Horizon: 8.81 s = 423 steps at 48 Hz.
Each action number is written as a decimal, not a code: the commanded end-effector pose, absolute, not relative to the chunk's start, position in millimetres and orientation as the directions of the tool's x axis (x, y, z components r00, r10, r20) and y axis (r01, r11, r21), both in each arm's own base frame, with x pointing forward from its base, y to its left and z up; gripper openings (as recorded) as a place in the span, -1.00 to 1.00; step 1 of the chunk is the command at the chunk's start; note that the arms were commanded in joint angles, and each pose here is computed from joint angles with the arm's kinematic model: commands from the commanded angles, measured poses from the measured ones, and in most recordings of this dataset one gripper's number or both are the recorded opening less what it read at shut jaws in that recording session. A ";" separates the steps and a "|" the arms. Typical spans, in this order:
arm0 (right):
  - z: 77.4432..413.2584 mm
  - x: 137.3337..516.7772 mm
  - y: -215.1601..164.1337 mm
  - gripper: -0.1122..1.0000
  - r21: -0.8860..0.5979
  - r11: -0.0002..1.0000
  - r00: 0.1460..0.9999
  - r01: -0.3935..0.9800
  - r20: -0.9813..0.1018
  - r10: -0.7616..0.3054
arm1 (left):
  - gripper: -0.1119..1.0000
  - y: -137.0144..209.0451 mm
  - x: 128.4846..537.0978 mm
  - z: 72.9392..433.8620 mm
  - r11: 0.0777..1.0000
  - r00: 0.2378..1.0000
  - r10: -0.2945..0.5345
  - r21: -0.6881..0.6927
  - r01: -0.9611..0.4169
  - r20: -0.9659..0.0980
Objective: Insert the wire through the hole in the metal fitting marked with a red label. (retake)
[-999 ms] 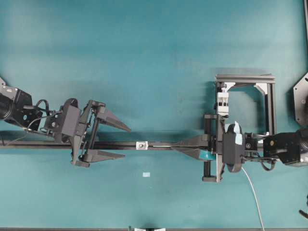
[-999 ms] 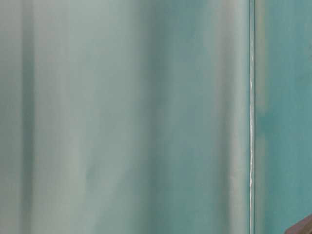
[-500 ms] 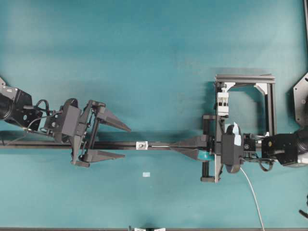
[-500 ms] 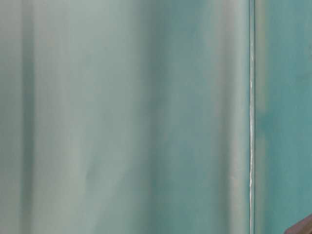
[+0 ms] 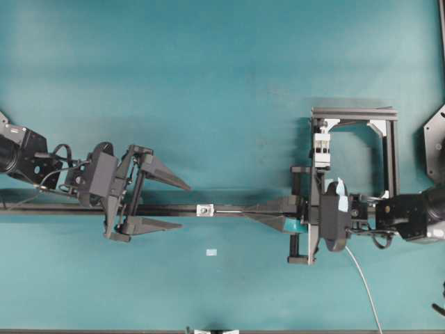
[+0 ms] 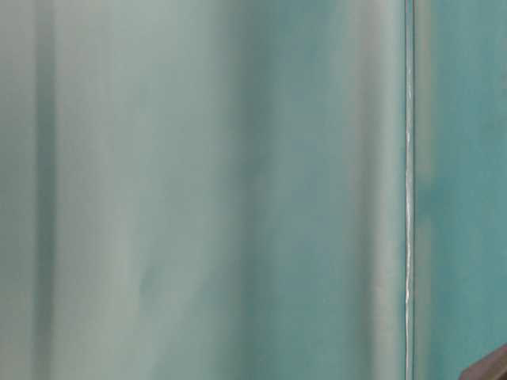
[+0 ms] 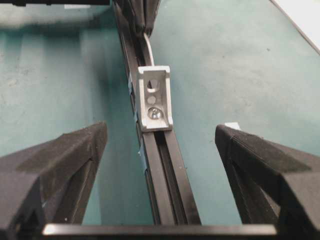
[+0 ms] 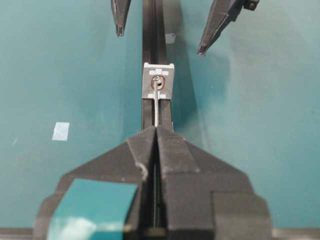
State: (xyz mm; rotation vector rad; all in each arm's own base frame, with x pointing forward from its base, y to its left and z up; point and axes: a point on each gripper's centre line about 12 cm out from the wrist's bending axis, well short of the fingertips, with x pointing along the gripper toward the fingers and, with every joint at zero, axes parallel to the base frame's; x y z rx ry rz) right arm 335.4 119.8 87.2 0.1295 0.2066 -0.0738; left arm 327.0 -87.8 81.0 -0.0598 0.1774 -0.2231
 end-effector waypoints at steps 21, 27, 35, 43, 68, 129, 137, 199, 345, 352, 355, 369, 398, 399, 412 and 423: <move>96.3 342.4 118.9 -0.75 0.138 0.986 0.982 0.096 -0.174 -0.071 | 0.02 -89.3 330.7 87.9 0.973 0.964 -0.226 -0.081 0.217 -0.139; 94.7 343.6 117.6 -0.75 0.136 0.986 0.981 0.101 -0.177 -0.076 | 0.02 -89.3 330.6 87.7 0.973 0.964 -0.226 -0.080 0.217 -0.141; 92.6 347.0 118.9 -0.75 0.135 0.986 0.981 0.102 -0.177 -0.077 | 0.02 -89.5 331.1 88.0 0.973 0.964 -0.228 -0.080 0.218 -0.139; 91.3 350.6 118.3 -0.75 0.136 0.985 0.981 0.108 -0.175 -0.083 | 0.02 -89.4 330.6 87.6 0.973 0.963 -0.228 -0.080 0.218 -0.142; 87.5 367.6 118.1 -0.75 0.133 0.984 0.982 0.123 -0.162 -0.101 | 0.02 -89.5 331.0 87.8 0.973 0.963 -0.228 -0.080 0.218 -0.141; 90.5 383.8 119.2 -0.75 0.138 0.983 0.985 0.123 -0.136 -0.104 | 0.00 -92.1 337.0 88.3 0.972 0.961 -0.231 -0.088 0.219 -0.153; 90.5 383.8 119.2 -0.75 0.138 0.983 0.985 0.123 -0.136 -0.104 | -0.18 -93.5 341.5 89.4 0.971 0.959 -0.231 -0.092 0.218 -0.162; 91.9 385.0 120.0 -0.75 0.142 0.982 0.985 0.121 -0.137 -0.102 | -0.98 -94.8 346.8 93.9 0.969 0.960 -0.229 -0.132 0.209 -0.164; 106.3 375.4 121.7 0.41 0.153 0.984 0.989 0.088 -0.135 -0.067 | -0.98 -75.8 221.2 125.0 0.957 0.901 -0.289 -0.136 0.258 -0.324; 106.1 375.4 121.7 0.42 0.153 0.984 0.988 0.088 -0.137 -0.067 | -0.88 -74.9 220.9 122.3 0.955 0.893 -0.283 -0.187 0.230 -0.349; 106.3 375.6 121.1 0.41 0.153 0.984 0.988 0.090 -0.135 -0.069 | -0.73 -74.9 220.5 121.1 0.953 0.890 -0.283 -0.208 0.220 -0.357; 106.4 375.2 120.9 0.41 0.152 0.984 0.988 0.089 -0.137 -0.068 | 0.31 -74.3 220.6 119.9 0.954 0.886 -0.280 -0.214 0.212 -0.369; 126.1 354.3 96.0 0.41 0.161 0.979 0.987 0.124 -0.124 -0.105 | 0.26 -48.8 238.7 130.6 0.980 0.928 -0.173 -0.154 0.129 -0.329; 127.1 352.7 93.5 0.41 0.161 0.979 0.986 0.129 -0.124 -0.110 | 0.26 -48.2 239.2 130.8 0.980 0.929 -0.171 -0.153 0.126 -0.329; 131.8 343.7 76.0 0.41 0.155 0.974 0.982 0.163 -0.125 -0.144 | 0.26 -37.0 243.6 132.8 0.985 0.939 -0.126 -0.153 0.080 -0.321; 130.0 338.7 62.3 0.41 0.148 0.970 0.975 0.195 -0.137 -0.175 | 0.26 -31.7 246.9 134.6 0.987 0.943 -0.105 -0.150 0.059 -0.317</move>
